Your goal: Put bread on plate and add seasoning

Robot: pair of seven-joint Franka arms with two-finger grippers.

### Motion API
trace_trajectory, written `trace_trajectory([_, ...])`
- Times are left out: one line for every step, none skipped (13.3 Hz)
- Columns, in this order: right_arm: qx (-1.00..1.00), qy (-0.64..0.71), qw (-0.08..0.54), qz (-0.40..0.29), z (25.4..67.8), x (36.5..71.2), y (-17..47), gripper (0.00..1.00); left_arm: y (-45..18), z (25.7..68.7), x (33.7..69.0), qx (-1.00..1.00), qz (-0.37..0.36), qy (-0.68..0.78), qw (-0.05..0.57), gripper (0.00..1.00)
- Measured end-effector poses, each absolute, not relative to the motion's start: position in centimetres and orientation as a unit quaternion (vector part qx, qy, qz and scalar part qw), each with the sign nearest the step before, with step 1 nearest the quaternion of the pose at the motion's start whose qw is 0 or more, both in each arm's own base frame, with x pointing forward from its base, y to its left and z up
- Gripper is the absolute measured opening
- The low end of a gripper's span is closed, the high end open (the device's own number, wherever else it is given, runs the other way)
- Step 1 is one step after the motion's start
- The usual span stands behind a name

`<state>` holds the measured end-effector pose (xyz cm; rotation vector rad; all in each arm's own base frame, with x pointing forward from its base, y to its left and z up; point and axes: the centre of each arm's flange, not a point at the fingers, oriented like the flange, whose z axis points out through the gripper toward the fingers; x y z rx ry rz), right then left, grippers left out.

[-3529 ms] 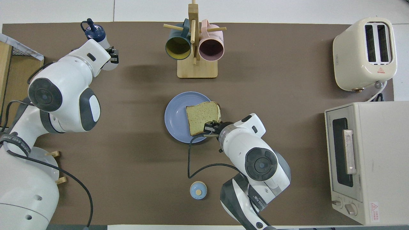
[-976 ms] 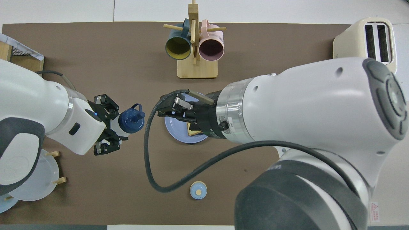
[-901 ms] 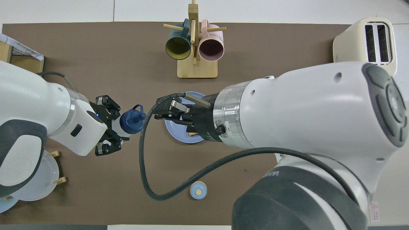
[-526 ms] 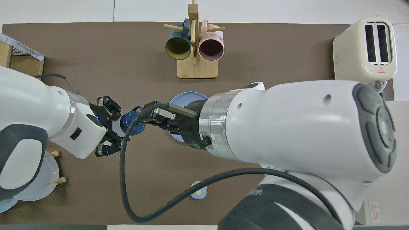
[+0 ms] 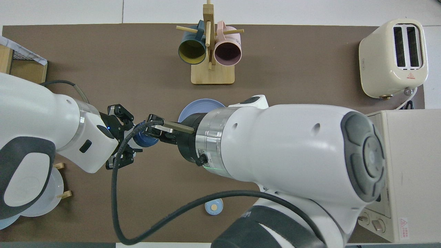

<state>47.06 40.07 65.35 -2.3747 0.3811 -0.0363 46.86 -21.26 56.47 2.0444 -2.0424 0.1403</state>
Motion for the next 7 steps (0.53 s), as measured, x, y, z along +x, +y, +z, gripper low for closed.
trace_trajectory([-0.922,0.148,0.358,-0.013,65.1,47.1,40.1,0.45,-21.3,56.5,46.8,0.700,0.048,-0.701,0.124,0.43])
trace_trajectory([-0.923,0.148,0.356,-0.013,64.9,47.1,40.1,0.44,-21.4,56.5,46.8,0.700,0.048,-0.702,0.124,0.43])
trace_trajectory([-0.924,0.148,0.352,-0.013,64.6,47.1,40.1,0.44,-21.4,56.5,46.8,0.700,0.048,-0.702,0.124,0.43])
trace_trajectory([-0.926,0.147,0.348,-0.014,64.3,47.2,40.0,0.42,-21.4,56.5,46.7,0.700,0.048,-0.702,0.124,0.43])
trace_trajectory([-0.927,0.147,0.345,-0.015,64.1,47.2,40.0,0.42,-21.4,56.5,46.7,0.700,0.048,-0.702,0.124,0.43])
trace_trajectory([-0.927,0.147,0.344,-0.015,64.1,47.2,40.0,0.41,-21.4,56.4,46.7,0.700,0.047,-0.702,0.124,0.43])
trace_trajectory([-0.927,0.146,0.344,-0.015,64.1,47.2,40.0,0.40,-21.5,56.4,46.7,0.699,0.047,-0.702,0.124,0.43])
